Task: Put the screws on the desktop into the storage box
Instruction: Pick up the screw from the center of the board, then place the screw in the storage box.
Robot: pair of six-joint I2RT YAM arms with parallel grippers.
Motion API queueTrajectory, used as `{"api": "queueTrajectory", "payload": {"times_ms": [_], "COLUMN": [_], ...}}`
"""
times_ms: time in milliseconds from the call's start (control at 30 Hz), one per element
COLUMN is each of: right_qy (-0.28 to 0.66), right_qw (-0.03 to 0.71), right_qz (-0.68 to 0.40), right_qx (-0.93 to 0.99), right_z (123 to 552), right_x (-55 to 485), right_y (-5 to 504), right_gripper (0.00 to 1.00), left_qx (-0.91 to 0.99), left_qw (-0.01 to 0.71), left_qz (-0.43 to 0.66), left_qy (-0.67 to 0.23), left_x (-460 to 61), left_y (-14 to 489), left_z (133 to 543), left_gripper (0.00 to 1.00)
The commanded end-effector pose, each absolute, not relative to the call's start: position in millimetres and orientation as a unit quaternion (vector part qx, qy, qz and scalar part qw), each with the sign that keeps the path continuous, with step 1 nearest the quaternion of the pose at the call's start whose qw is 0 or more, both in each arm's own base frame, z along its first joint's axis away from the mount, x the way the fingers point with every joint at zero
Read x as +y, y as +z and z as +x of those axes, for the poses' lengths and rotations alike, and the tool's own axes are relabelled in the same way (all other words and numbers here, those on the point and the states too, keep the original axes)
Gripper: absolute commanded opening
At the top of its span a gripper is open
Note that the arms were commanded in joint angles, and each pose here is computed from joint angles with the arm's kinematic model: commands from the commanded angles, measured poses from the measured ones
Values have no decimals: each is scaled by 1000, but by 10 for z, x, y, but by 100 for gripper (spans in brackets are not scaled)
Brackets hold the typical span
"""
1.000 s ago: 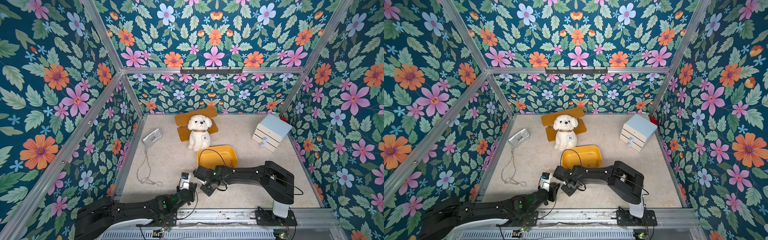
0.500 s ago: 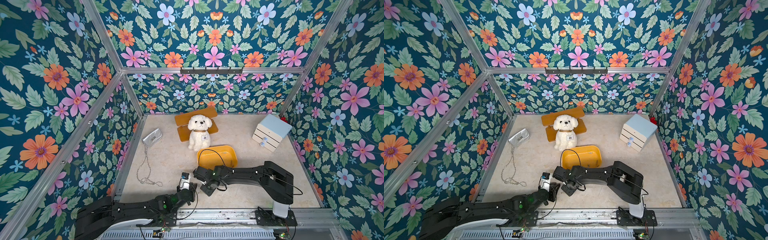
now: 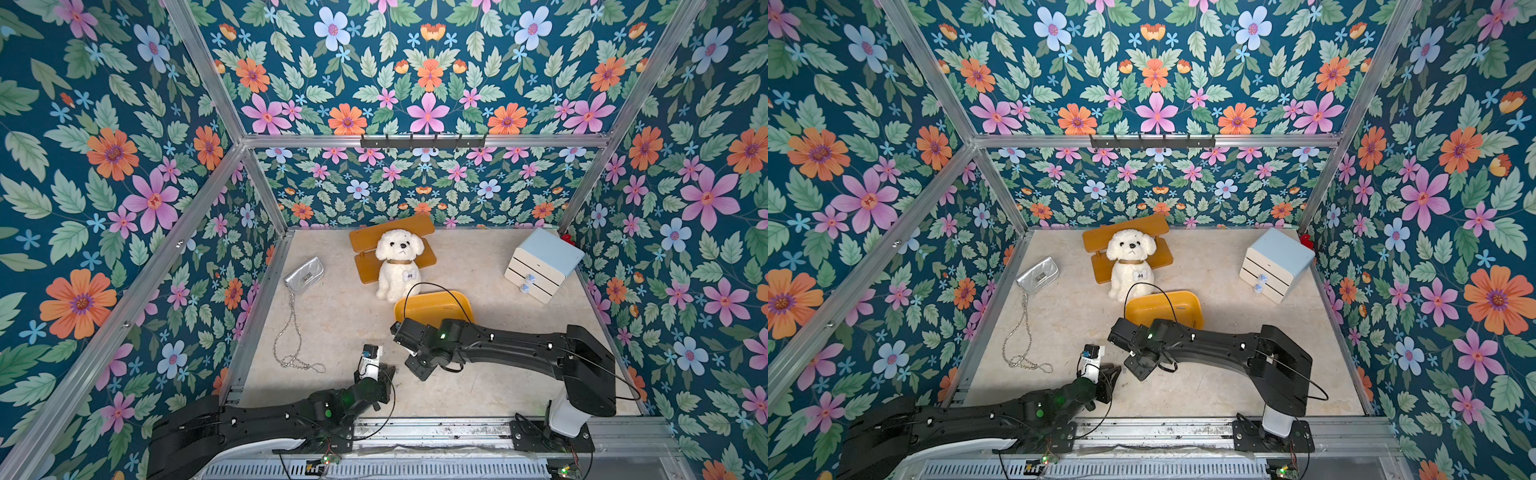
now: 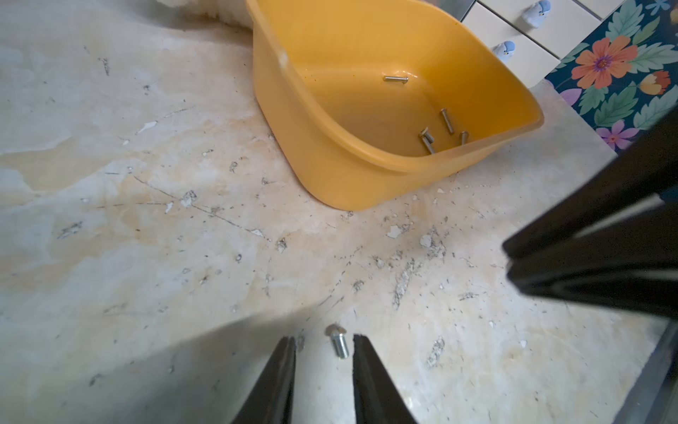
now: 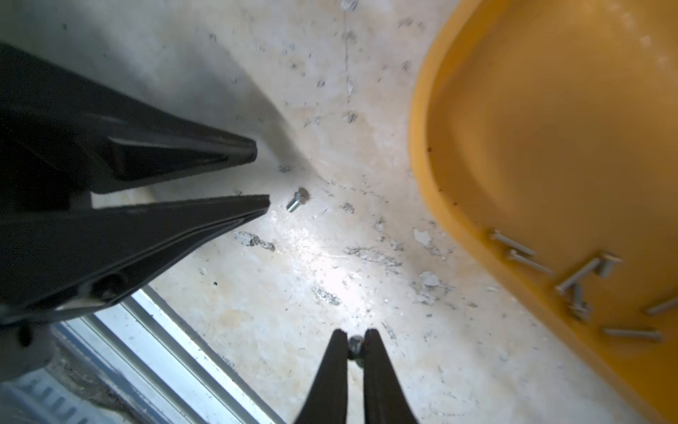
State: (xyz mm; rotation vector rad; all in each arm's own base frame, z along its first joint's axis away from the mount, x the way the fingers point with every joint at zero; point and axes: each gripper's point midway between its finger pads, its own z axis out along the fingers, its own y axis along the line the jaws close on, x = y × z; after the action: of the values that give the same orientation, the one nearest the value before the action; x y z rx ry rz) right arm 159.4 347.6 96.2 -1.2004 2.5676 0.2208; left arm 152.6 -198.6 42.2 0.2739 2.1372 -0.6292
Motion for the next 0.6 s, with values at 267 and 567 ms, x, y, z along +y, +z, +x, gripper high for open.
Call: {"api": "queueTrajectory", "payload": {"times_ms": [267,567], "right_qy": [61,57], "right_qw": [180,153], "right_qz": [-335,-323], "right_qx": [923,932], "right_z": [2522,2763], "right_x": [3205,3265], "right_y": [1167,738], "right_gripper": [14,18], "left_qx": [849,845], "left_qw": [436,443], "left_qz": [127,126], "left_qy": [-271,-273], "left_x": [-2123,-2094], "left_y": [496,509], "left_z": [1517,1520], "left_gripper": [33,34]}}
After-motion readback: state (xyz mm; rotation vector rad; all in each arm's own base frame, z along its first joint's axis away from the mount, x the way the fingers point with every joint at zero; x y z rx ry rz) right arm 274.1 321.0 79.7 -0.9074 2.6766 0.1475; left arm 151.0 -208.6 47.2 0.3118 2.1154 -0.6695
